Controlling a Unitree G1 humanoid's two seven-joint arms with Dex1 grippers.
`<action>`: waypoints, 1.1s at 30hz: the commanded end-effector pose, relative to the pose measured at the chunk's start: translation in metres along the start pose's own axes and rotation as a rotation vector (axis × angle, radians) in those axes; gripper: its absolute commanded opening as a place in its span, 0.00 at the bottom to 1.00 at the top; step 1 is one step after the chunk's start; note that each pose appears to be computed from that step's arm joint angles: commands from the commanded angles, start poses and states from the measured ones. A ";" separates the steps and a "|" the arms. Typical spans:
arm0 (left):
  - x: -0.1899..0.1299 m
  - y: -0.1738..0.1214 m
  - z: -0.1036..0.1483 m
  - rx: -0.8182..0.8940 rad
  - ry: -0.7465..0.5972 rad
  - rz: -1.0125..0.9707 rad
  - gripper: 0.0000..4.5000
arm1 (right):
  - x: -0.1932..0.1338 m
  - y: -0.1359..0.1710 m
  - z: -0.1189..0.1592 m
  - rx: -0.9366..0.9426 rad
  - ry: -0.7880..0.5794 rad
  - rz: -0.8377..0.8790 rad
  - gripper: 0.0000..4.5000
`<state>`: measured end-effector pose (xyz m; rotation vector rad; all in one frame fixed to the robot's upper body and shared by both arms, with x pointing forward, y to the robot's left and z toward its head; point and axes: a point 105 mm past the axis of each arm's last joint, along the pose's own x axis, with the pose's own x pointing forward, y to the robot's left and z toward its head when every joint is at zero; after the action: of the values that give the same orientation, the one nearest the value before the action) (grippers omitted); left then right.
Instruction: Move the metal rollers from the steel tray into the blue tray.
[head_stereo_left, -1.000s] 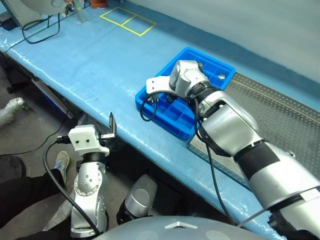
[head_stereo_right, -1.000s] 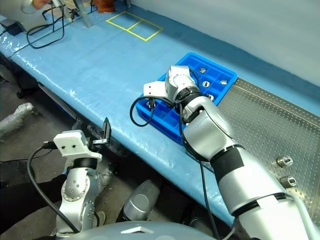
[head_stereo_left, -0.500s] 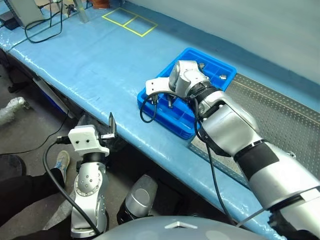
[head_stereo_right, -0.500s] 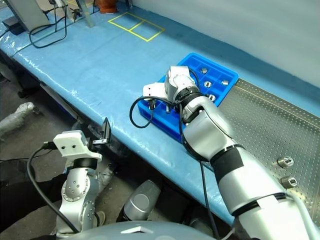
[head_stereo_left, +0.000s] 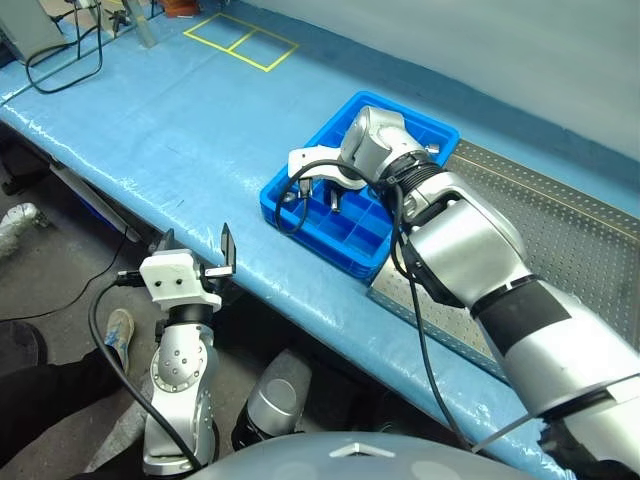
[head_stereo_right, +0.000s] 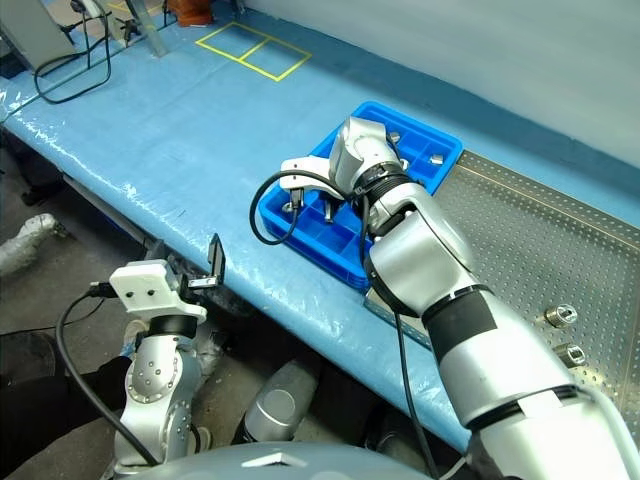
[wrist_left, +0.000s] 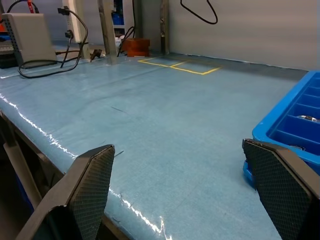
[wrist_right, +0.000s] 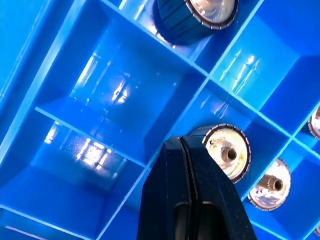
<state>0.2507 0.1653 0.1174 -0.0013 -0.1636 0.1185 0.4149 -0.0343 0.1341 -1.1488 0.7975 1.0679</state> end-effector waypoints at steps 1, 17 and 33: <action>-0.002 -0.001 0.018 0.028 -0.088 -0.012 1.00 | -0.009 -0.009 0.009 0.001 -0.016 -0.066 0.00; -0.007 -0.002 0.010 0.048 -0.062 0.003 1.00 | -0.010 -0.019 -0.001 0.023 0.050 -0.155 0.48; -0.008 0.000 0.010 0.048 -0.060 0.016 1.00 | 0.005 -0.015 -0.032 0.069 0.179 -0.183 0.48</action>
<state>0.2438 0.1654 0.1162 0.0473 -0.1763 0.1321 0.4287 -0.0487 0.1305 -1.2129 0.8011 0.8504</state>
